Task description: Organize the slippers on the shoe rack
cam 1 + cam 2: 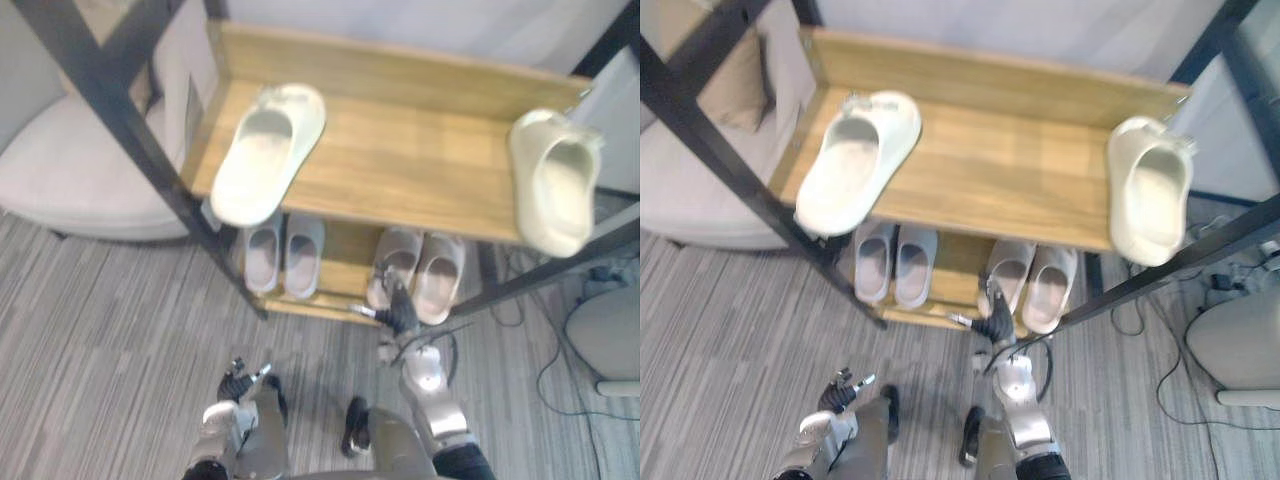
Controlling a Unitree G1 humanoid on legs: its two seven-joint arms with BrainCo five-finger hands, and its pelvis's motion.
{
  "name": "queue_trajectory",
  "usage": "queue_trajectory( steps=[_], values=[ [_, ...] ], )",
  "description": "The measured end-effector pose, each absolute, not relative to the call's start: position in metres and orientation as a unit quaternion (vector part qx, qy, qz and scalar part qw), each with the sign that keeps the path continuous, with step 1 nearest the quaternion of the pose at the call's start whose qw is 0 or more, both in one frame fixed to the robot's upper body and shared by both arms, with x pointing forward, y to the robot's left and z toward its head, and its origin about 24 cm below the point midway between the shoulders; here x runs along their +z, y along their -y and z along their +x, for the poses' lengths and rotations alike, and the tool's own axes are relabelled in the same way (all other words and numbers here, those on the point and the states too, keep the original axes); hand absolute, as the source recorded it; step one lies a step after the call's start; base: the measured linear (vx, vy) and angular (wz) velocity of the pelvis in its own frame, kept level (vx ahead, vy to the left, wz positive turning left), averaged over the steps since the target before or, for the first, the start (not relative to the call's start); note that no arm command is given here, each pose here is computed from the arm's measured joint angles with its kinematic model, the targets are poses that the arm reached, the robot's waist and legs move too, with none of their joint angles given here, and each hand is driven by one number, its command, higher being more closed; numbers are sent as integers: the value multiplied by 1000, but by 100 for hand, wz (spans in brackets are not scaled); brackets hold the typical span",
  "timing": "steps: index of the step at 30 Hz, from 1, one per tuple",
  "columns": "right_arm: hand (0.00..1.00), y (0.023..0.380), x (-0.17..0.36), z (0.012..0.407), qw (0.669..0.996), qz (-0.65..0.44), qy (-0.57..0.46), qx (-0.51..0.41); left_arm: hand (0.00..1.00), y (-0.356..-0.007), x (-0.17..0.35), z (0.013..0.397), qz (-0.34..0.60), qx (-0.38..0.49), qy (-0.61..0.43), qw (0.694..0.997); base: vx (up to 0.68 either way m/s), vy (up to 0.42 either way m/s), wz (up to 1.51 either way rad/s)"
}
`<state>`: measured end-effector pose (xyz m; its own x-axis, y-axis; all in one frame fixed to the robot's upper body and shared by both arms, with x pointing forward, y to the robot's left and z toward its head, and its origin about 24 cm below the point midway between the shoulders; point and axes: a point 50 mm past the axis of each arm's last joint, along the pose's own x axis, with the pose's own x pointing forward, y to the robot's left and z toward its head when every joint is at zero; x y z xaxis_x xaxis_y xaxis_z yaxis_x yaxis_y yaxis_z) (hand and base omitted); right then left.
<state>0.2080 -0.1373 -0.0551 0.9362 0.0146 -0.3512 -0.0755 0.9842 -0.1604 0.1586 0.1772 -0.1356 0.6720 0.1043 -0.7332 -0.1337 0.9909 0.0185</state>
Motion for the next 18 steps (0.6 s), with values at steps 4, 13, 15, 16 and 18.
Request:
queue_trajectory(
  steps=[4,13,15,16,18],
  values=[
    [0,158,-107,166,944,-95,-315,5,0,-172,-140,148,0,43,-414,909,104,30,-1],
    [0,189,-147,117,888,-85,-448,-54,0,-153,-132,148,72,-50,-384,919,-43,5,0],
    [0,190,-148,117,887,-81,-451,-59,0,-139,-116,159,68,-80,-331,938,-68,25,26],
    [0,191,-148,117,886,-78,-452,-64,0,-130,-103,166,57,-97,-293,949,-60,25,36],
    [0,193,-148,115,885,-73,-455,-70,0,-116,-78,177,17,-124,-224,966,-39,23,33]
  ],
)
